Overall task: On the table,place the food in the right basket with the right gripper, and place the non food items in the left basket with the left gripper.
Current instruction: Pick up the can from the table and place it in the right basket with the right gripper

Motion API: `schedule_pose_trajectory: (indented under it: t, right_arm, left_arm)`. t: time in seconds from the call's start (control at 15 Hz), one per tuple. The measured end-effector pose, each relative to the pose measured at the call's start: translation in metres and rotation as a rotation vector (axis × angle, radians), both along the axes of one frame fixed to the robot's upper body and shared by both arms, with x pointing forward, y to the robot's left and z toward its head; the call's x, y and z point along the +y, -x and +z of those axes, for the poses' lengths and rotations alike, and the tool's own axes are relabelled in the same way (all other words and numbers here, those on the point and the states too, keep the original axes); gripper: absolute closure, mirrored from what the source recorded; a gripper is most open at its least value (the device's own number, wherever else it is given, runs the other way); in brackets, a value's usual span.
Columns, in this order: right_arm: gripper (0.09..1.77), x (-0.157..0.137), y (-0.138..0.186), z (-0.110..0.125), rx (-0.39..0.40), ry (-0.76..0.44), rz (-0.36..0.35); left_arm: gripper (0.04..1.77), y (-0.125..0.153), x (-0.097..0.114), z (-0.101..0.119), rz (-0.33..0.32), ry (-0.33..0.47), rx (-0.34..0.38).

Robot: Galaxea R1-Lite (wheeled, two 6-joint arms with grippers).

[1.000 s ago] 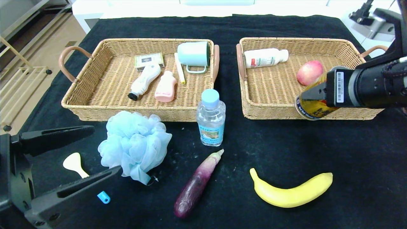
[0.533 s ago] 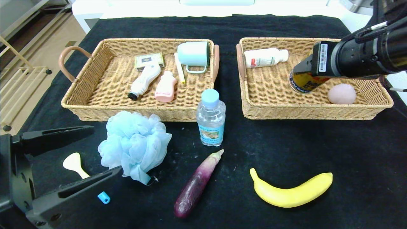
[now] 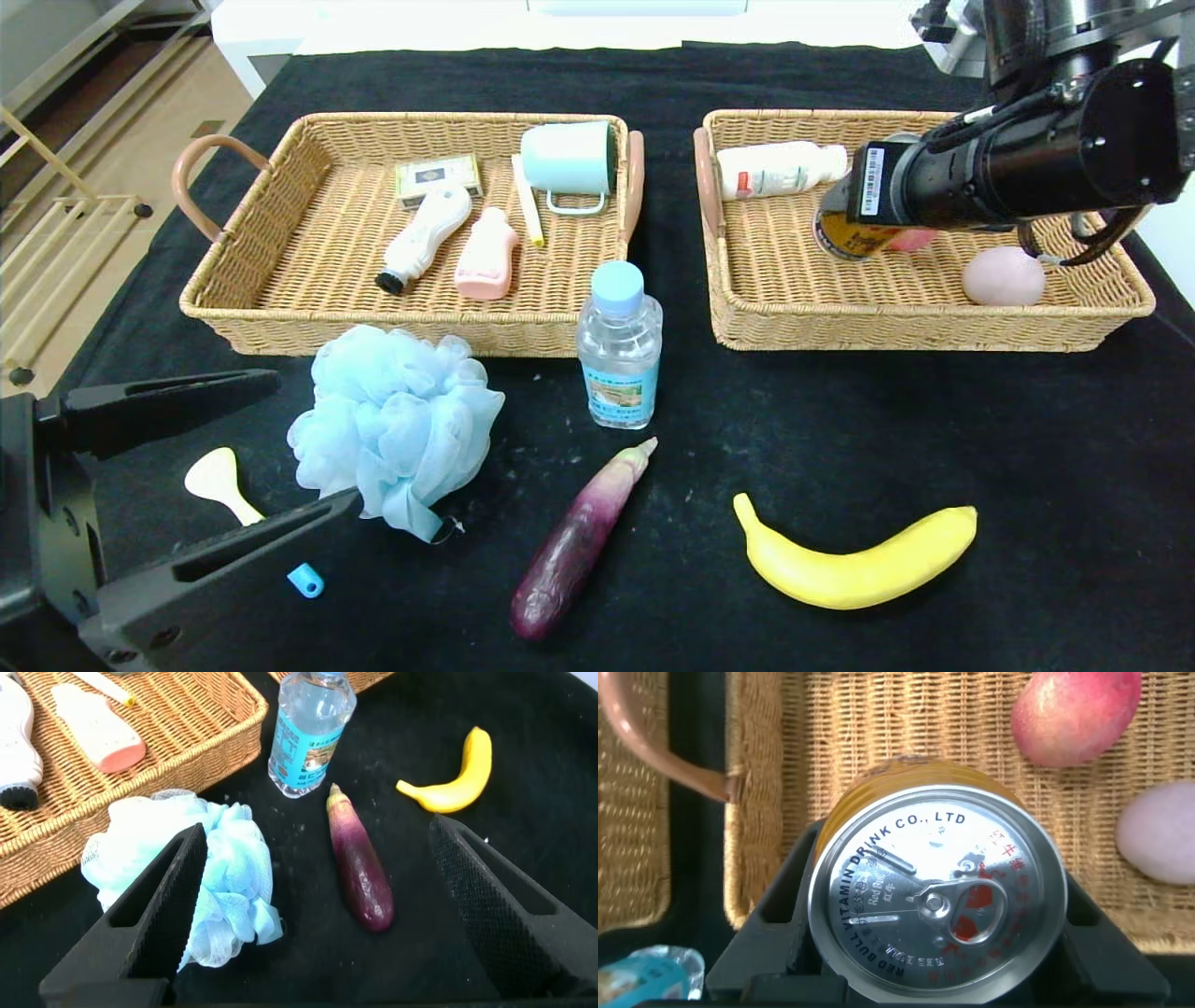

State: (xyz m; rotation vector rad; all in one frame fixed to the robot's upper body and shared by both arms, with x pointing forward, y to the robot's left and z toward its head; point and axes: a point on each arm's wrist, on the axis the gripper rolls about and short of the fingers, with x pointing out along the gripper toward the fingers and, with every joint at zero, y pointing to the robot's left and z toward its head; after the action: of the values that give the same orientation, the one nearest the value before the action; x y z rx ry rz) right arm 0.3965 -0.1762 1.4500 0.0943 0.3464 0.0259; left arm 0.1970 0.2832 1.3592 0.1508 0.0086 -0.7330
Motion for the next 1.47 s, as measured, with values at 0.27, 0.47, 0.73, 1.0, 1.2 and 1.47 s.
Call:
schedule_pose_trajectory:
  t: [0.27,0.47,0.73,1.0,1.2,1.47]
  right_arm:
    - [0.67,0.006,-0.022,-0.008,-0.060,-0.005,-0.006]
    - [0.67,0.009,-0.043,-0.015,-0.124,0.000,-0.015]
    - [0.67,0.012,-0.055,-0.027,-0.115,0.010,-0.022]
    - [0.67,0.013,-0.058,-0.032,-0.100,0.013,-0.022]
    - [0.67,0.016,-0.057,-0.033,-0.097,0.014,-0.013]
    - [0.60,0.015,-0.058,-0.033,-0.094,0.016,-0.016]
  left_arm:
    - [0.09,0.000,0.000,0.000,0.000,0.000,0.000]
    - [0.09,0.000,0.000,0.000,0.000,0.000,-0.001]
    - [0.09,0.000,0.000,0.000,0.000,0.000,-0.001]
    - [0.09,0.000,0.000,0.000,0.000,0.000,-0.001]
    - [0.09,0.000,0.000,0.000,0.000,0.001,-0.002]
    - [0.09,0.000,0.000,0.000,-0.001,0.000,-0.002]
